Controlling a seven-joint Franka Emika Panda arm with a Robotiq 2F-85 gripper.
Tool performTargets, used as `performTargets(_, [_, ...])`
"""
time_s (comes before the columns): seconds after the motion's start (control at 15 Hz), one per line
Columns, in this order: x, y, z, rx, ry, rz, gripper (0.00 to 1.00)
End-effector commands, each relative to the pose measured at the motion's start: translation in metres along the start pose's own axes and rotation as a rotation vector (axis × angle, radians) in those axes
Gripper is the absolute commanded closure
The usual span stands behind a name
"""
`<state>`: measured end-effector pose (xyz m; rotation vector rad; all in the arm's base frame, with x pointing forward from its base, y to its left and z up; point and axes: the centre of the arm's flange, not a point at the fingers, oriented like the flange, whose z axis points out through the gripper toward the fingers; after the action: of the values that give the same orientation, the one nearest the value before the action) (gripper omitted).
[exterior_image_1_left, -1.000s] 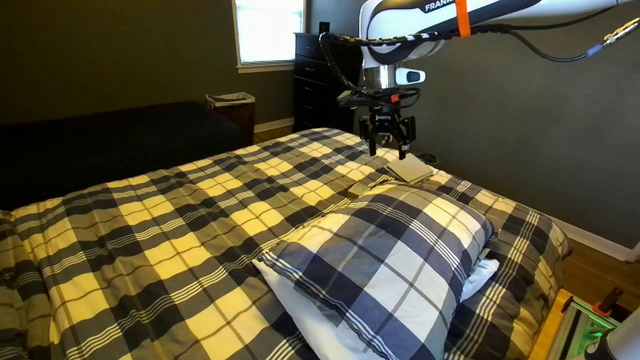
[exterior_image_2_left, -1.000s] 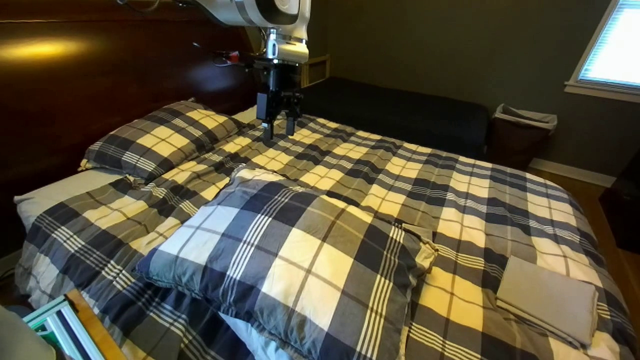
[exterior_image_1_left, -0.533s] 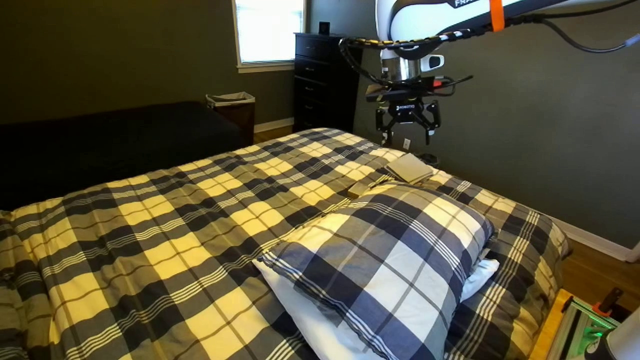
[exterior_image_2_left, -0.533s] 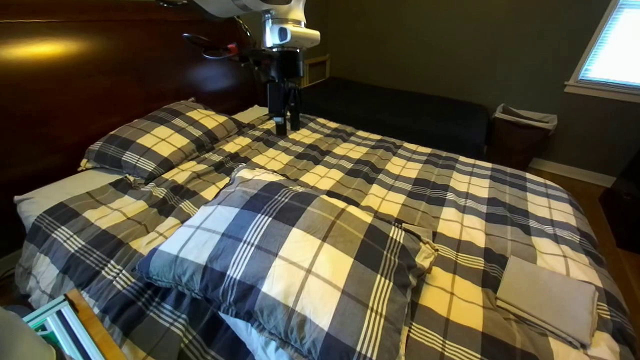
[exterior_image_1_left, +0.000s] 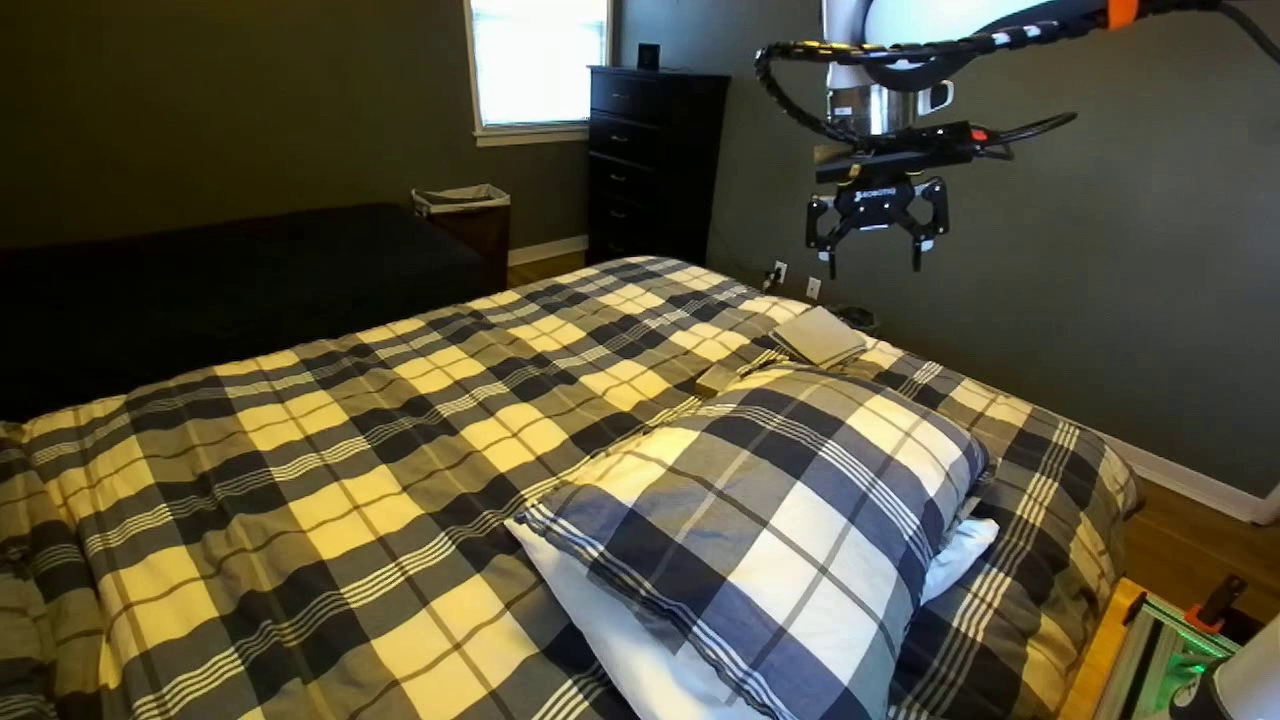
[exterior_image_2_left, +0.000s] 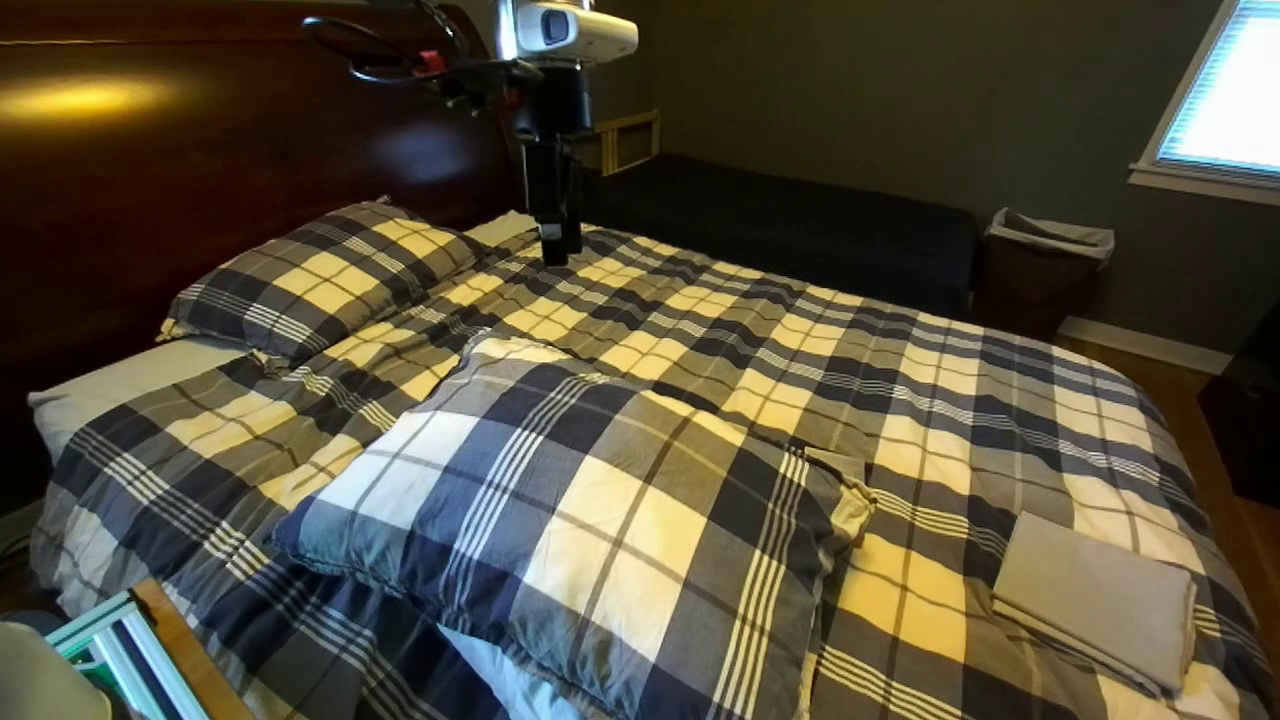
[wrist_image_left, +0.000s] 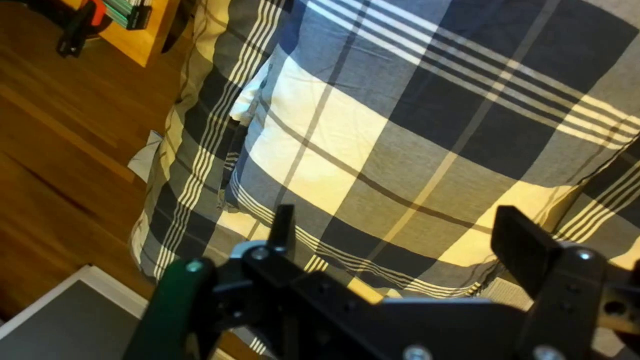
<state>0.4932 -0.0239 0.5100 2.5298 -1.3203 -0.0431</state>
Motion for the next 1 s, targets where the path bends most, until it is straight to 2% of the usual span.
performTargets(0.0, [-0.014, 0.050, 0.007, -0.003, 0.041, -0.065, 0.00])
performTargets(0.6, [-0.006, 0.122, 0.016, 0.024, 0.051, -0.092, 0.00])
performTargets(0.8, [-0.001, 0.136, 0.021, 0.032, 0.070, -0.110, 0.00])
performTargets(0.87, [0.002, 0.120, 0.011, 0.015, 0.038, -0.084, 0.00])
performTargets(0.93, [0.003, 0.124, 0.012, 0.020, 0.045, -0.089, 0.00])
